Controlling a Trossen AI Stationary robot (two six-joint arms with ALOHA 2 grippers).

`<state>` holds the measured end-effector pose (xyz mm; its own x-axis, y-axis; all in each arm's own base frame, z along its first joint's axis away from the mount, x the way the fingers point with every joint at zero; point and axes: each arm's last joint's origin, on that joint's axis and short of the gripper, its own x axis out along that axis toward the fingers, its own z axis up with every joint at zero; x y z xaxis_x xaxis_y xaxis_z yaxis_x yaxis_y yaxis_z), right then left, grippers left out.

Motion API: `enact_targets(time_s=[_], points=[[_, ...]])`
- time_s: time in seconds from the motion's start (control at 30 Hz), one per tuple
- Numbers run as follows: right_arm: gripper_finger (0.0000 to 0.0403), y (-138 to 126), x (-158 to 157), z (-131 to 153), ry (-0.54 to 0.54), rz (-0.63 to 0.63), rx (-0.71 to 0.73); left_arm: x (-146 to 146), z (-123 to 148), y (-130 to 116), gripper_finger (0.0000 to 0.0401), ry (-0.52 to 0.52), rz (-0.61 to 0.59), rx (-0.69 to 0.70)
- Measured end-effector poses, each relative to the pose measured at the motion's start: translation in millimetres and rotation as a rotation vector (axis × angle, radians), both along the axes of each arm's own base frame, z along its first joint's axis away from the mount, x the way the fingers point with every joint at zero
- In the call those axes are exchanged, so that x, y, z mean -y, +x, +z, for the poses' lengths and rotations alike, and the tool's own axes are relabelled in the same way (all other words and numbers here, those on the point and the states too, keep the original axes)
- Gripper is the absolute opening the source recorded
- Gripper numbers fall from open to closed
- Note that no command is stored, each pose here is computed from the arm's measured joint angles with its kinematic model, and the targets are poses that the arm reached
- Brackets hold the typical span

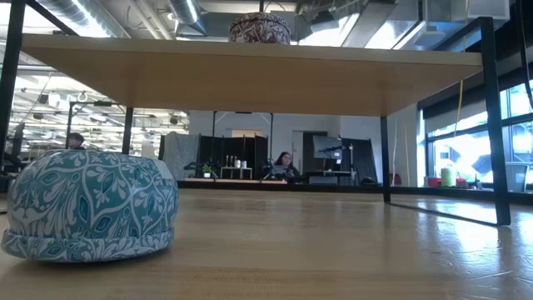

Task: Pick & Place candle stick holders
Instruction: Put the gold candle holder on the shelf

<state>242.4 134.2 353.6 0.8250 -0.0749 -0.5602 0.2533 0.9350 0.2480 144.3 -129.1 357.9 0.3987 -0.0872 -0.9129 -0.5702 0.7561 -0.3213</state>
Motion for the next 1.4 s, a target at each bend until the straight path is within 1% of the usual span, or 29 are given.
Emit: enact_targets(time_s=[0.17,0.33,0.43,0.53,0.63,0.73,0.87,1.03,1.13,1.23,1.4], points=[[0.0220,0,0,0,0.000,0.000,0.000,6,-2,-13,0.0001,-0.001,0.052,-0.043],[0.0220,0,0,0,0.000,0.000,0.000,11,-3,-24,0.0001,0.008,0.127,-0.051],[0.0220,0,0,0,0.000,0.000,0.000,13,-7,-29,0.0001,0.032,0.199,-0.092],[0.0220,0,0,0,0.000,0.000,0.000,16,-11,-33,0.0001,0.051,0.296,-0.130],[0.0220,0,0,0,0.000,0.000,0.000,21,-23,-36,0.0001,0.046,0.381,-0.150],[0.0220,0,0,0,0.001,0.000,0.000,26,-41,-39,0.0001,0.020,0.454,-0.218],[0.0220,0,0,0,0.001,0.000,0.000,33,-71,-39,0.0001,-0.024,0.470,-0.292],[0.0220,0,0,0,0.005,-0.002,0.000,41,-105,-33,0.0001,-0.114,0.472,-0.273],[0.0220,0,0,0,0.010,-0.003,0.000,42,-121,-32,0.0001,-0.129,0.472,-0.261],[0.0220,0,0,0,0.014,0.000,-0.002,40,-127,-34,0.0001,-0.112,0.465,-0.267],[0.0220,0,0,0,0.023,-0.001,-0.003,40,-129,-36,0.0001,-0.105,0.463,-0.278]])
